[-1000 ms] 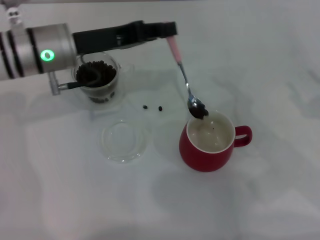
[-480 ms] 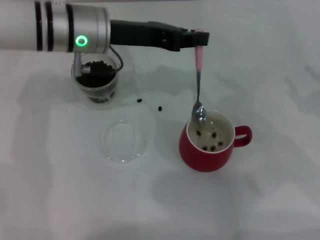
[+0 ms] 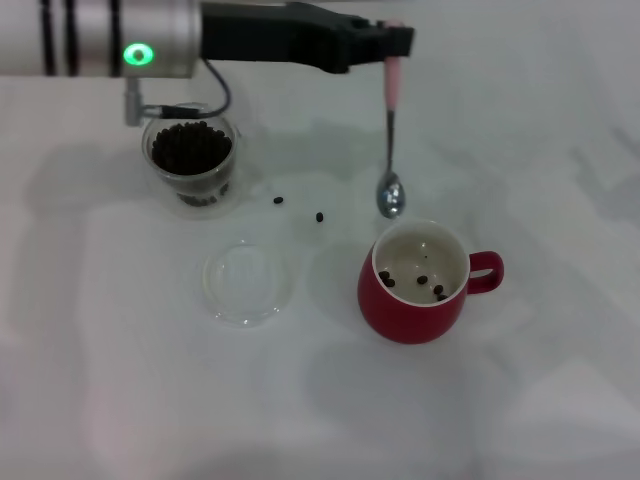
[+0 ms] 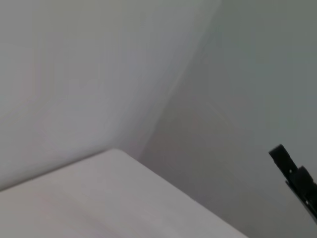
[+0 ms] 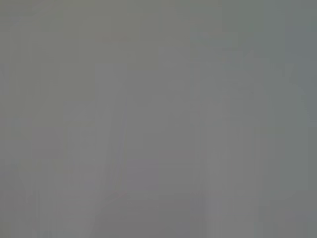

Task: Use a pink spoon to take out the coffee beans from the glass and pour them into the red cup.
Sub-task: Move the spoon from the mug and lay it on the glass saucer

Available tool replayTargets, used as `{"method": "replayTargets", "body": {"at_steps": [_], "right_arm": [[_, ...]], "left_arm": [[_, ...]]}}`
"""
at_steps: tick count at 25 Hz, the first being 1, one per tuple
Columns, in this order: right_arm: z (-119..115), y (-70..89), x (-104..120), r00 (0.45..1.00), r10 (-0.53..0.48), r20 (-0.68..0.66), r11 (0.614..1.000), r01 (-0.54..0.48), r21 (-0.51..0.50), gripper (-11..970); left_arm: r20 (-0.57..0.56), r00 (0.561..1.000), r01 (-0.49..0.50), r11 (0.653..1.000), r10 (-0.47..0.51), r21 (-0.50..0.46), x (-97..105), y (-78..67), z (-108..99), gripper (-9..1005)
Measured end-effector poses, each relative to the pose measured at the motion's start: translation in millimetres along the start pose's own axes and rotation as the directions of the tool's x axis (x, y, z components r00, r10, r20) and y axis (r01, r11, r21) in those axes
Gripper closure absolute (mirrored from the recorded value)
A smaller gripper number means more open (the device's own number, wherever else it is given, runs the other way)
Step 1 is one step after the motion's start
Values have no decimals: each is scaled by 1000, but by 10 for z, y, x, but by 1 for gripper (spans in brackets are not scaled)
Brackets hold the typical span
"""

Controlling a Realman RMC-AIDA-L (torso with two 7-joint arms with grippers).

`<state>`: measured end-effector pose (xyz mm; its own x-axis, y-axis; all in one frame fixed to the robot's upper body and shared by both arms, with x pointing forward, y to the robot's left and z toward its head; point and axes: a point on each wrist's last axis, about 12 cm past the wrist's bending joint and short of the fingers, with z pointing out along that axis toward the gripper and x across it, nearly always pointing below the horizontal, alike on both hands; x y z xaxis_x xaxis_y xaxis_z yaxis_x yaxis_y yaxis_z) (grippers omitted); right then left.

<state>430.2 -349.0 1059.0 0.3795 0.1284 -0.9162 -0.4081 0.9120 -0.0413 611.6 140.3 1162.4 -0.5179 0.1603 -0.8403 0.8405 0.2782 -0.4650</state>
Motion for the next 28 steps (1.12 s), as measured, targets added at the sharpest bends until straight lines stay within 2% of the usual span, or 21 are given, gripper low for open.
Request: {"method": "replayTargets", "body": {"at_steps": [6, 10, 14, 18, 19, 20, 28], "right_arm": [[4, -8, -3, 1000, 1, 2, 1000, -1, 2, 303], [5, -23, -10, 1000, -2, 6, 1000, 2, 12, 303], [3, -32, -14, 1000, -2, 9, 1000, 2, 19, 303], [-6, -31, -14, 1000, 1, 10, 1000, -1, 24, 303], [-7, -29, -14, 1000, 2, 10, 1000, -2, 24, 302], [-8, -26, -15, 1000, 3, 12, 1000, -3, 23, 302], [-45, 1, -19, 1000, 27, 15, 999, -27, 22, 302]], "left_arm": [[92, 993, 87, 993, -79, -79, 283, 108, -476, 864], [159, 976, 172, 974, -148, -148, 562, 187, -846, 864], [204, 958, 243, 949, -203, -199, 833, 203, -1119, 864], [229, 941, 299, 927, -247, -228, 1059, 191, -1268, 864], [229, 941, 299, 927, -247, -228, 1059, 191, -1268, 864], [233, 935, 320, 918, -266, -235, 1154, 181, -1305, 864], [243, 910, 392, 890, -337, -234, 1412, 187, -1288, 865]]}}
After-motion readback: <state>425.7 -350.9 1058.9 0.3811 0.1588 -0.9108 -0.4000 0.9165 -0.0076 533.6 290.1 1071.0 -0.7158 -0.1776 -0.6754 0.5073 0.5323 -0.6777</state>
